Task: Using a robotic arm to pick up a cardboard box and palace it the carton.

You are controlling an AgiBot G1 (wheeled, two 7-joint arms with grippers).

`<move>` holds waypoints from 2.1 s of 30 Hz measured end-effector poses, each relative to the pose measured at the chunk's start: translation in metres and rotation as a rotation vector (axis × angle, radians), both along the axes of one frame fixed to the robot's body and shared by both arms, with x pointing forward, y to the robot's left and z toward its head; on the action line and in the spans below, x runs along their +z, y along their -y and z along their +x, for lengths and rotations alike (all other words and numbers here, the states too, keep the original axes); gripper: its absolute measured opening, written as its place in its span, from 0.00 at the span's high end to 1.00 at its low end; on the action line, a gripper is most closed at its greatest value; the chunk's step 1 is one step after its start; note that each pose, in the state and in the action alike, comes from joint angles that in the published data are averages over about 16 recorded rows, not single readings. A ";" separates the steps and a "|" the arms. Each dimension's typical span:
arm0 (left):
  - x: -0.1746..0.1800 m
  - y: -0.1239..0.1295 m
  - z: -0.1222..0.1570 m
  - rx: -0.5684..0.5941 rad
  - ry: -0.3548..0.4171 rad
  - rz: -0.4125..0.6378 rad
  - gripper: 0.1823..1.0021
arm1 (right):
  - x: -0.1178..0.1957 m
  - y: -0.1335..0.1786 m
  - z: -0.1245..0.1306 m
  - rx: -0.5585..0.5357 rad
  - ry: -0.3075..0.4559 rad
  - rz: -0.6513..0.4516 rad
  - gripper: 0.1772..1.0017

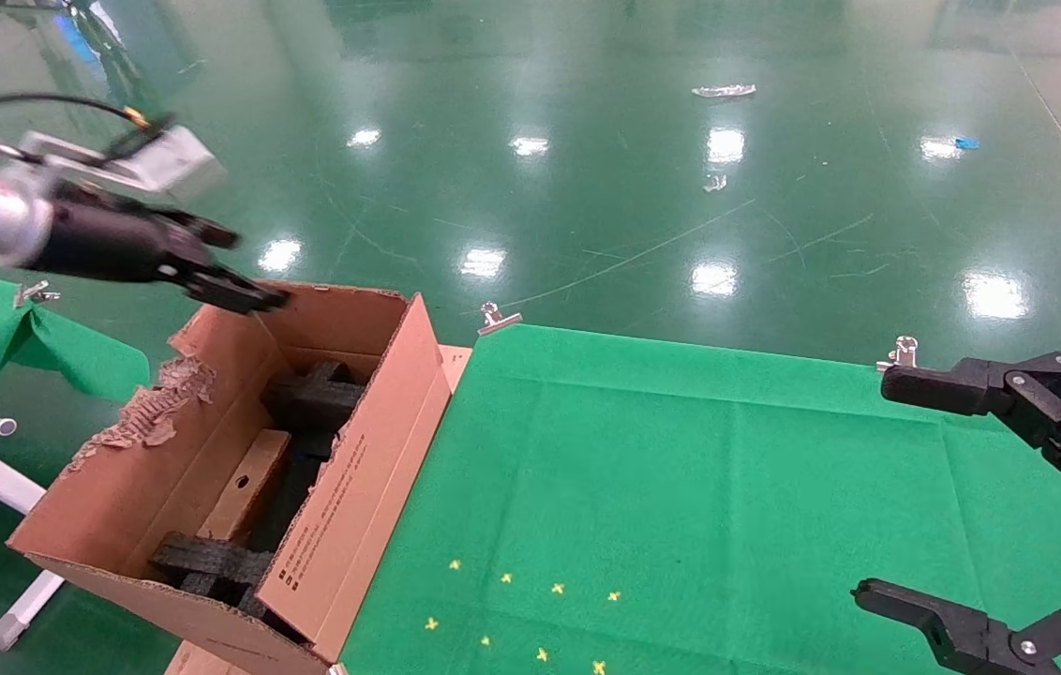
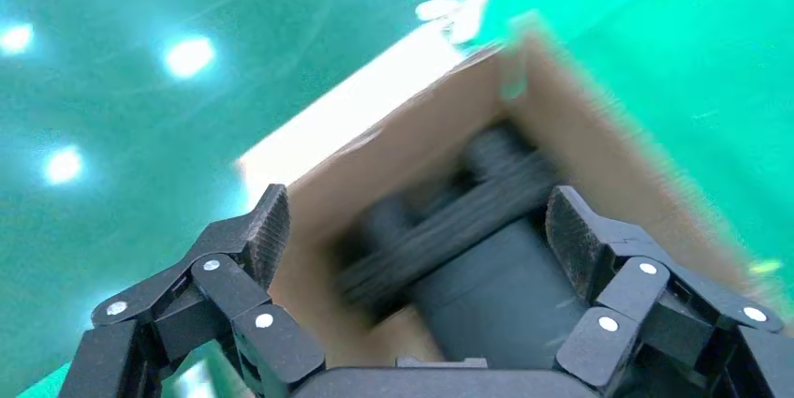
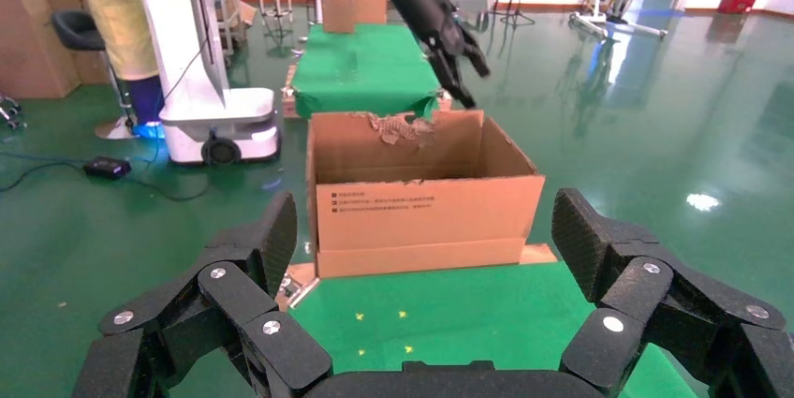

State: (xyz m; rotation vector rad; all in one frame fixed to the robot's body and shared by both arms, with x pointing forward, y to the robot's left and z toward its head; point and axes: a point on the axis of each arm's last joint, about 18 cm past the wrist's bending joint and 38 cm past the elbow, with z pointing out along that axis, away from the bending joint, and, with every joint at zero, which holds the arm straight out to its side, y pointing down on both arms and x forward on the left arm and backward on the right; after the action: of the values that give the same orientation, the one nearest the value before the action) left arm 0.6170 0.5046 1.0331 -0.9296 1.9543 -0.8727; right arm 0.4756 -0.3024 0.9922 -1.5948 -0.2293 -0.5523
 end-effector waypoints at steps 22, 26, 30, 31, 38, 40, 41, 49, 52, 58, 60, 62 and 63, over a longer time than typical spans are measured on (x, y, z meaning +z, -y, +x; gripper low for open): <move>-0.046 0.134 -0.005 -0.534 0.069 -0.207 0.00 | 0.000 0.000 0.000 0.000 0.000 0.000 0.00; -0.048 0.150 -0.016 -0.617 0.097 -0.237 0.00 | 0.000 0.000 0.000 0.000 0.000 0.000 0.00; -0.049 0.165 -0.028 -0.696 0.130 -0.263 0.00 | 0.000 0.000 0.000 0.000 0.000 0.000 0.00; -0.049 0.168 -0.032 -0.715 0.139 -0.269 0.00 | 0.000 0.000 0.000 0.000 0.000 0.000 0.00; -0.047 0.185 -0.059 -0.839 0.206 -0.300 0.00 | 0.000 0.000 0.000 0.000 0.000 0.000 0.00; -0.046 0.189 -0.067 -0.871 0.227 -0.305 0.00 | 0.000 0.000 0.000 0.000 0.000 0.000 0.00; -0.046 0.191 -0.072 -0.887 0.238 -0.307 0.00 | 0.000 0.000 0.000 0.000 0.000 0.000 0.00; -0.042 0.200 -0.109 -1.003 0.325 -0.308 0.00 | 0.000 0.000 0.000 0.000 0.000 0.000 0.00; -0.042 0.202 -0.122 -1.038 0.355 -0.302 0.00 | 0.000 0.000 0.000 0.000 0.000 0.000 0.00; -0.041 0.205 -0.142 -1.087 0.398 -0.288 0.00 | 0.000 0.000 0.000 0.000 0.000 0.000 0.00; -0.041 0.205 -0.146 -1.095 0.406 -0.285 0.00 | 0.000 0.000 0.000 0.000 0.000 0.000 0.00; -0.041 0.205 -0.148 -1.101 0.411 -0.283 0.00 | 0.000 0.000 0.000 0.000 0.000 0.000 0.00; -0.041 0.205 -0.149 -1.102 0.413 -0.282 0.00 | 0.000 0.000 0.000 0.000 0.000 0.000 0.00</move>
State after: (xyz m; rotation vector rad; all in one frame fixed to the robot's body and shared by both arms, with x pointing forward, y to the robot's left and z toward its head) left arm 0.4683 0.2996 0.9926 0.3061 1.9132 -1.7995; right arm 0.4757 -0.3025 0.9922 -1.5946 -0.2289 -0.5525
